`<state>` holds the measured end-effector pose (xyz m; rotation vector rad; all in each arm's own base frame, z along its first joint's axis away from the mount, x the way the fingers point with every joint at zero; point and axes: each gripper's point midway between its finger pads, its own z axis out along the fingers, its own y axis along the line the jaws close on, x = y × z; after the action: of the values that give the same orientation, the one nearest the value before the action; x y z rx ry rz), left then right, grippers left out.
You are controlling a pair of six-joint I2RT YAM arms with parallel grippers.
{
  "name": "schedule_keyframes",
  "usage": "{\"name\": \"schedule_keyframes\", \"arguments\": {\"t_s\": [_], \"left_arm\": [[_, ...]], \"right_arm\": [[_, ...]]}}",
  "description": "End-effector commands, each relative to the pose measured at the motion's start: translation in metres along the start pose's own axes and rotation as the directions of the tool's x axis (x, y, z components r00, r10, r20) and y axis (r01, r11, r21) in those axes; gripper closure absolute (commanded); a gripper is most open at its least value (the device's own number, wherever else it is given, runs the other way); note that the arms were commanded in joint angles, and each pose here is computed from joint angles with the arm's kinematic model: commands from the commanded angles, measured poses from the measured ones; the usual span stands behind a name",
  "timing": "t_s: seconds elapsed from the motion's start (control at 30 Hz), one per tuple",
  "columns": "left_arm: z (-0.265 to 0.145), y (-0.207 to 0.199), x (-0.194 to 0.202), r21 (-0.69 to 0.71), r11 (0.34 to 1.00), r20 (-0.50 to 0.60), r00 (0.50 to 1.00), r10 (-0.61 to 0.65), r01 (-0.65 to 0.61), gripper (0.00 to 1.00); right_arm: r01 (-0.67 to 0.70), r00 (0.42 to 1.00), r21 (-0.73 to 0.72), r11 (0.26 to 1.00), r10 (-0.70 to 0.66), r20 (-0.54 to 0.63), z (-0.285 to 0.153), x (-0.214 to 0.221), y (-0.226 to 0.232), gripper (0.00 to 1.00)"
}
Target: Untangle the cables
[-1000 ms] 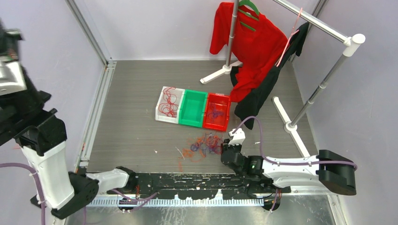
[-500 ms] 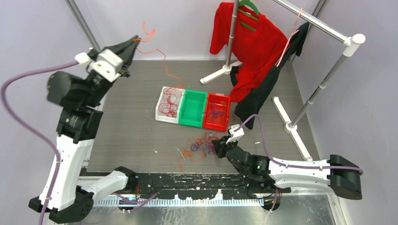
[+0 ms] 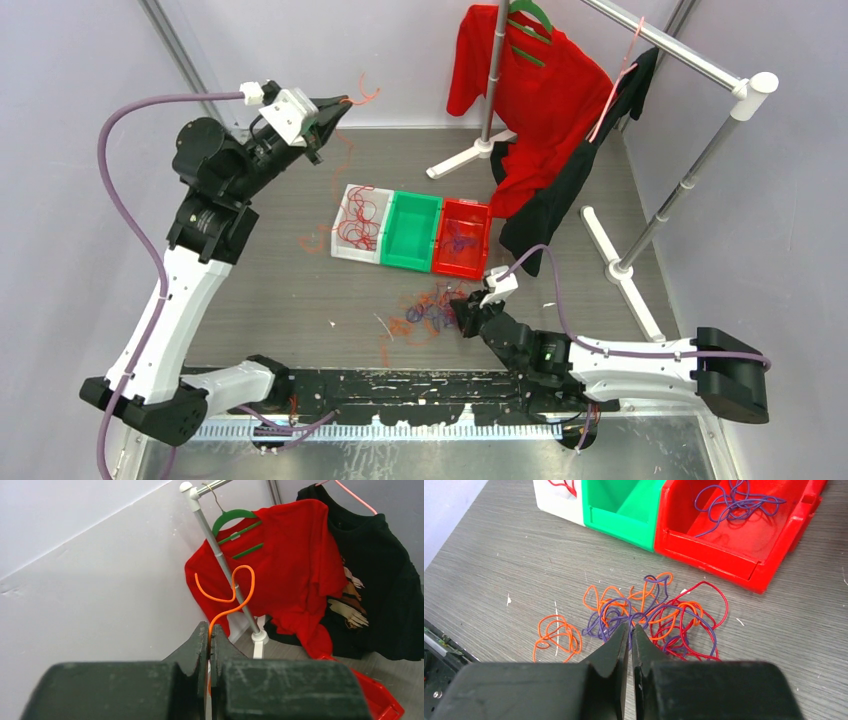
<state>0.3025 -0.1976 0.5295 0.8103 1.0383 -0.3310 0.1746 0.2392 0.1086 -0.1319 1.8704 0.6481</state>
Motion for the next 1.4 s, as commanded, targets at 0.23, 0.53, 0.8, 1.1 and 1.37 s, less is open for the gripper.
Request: {"name": "schedule_keyframes", "arguments": {"t_s": [0.23,0.53,0.8,1.1,1.37], "left_arm": [[0.021,-0.019,0.0,0.09,0.994,0.032,0.998,-0.062,0.059,1.0],[0.054,-0.031,0.044,0.135,0.987,-0.038,0.996,-0.077,0.081,1.0],[0.087,-0.04,0.073,0.169,0.984,-0.064,0.997,-0.047,0.057,1.0],[0.099,-0.045,0.096,0.179,0.983,-0.098,0.995,-0.021,0.038,1.0],[0.098,-0.042,0.141,0.146,0.988,-0.234,0.969,0.082,-0.048,1.0]], "right_arm": [[-0.051,0.996,0.038,0.998,0.048,0.081,0.001,-0.009,-0.009,0.88],[-0.061,0.995,0.054,0.997,0.056,0.088,-0.002,-0.013,-0.014,0.88],[-0.083,0.99,0.068,0.994,0.075,0.118,-0.006,-0.018,-0.02,0.88],[-0.086,0.99,0.074,0.994,0.078,0.115,-0.004,-0.014,-0.022,0.88],[-0.091,0.99,0.079,0.993,0.082,0.112,-0.003,-0.012,-0.022,0.88]]}}
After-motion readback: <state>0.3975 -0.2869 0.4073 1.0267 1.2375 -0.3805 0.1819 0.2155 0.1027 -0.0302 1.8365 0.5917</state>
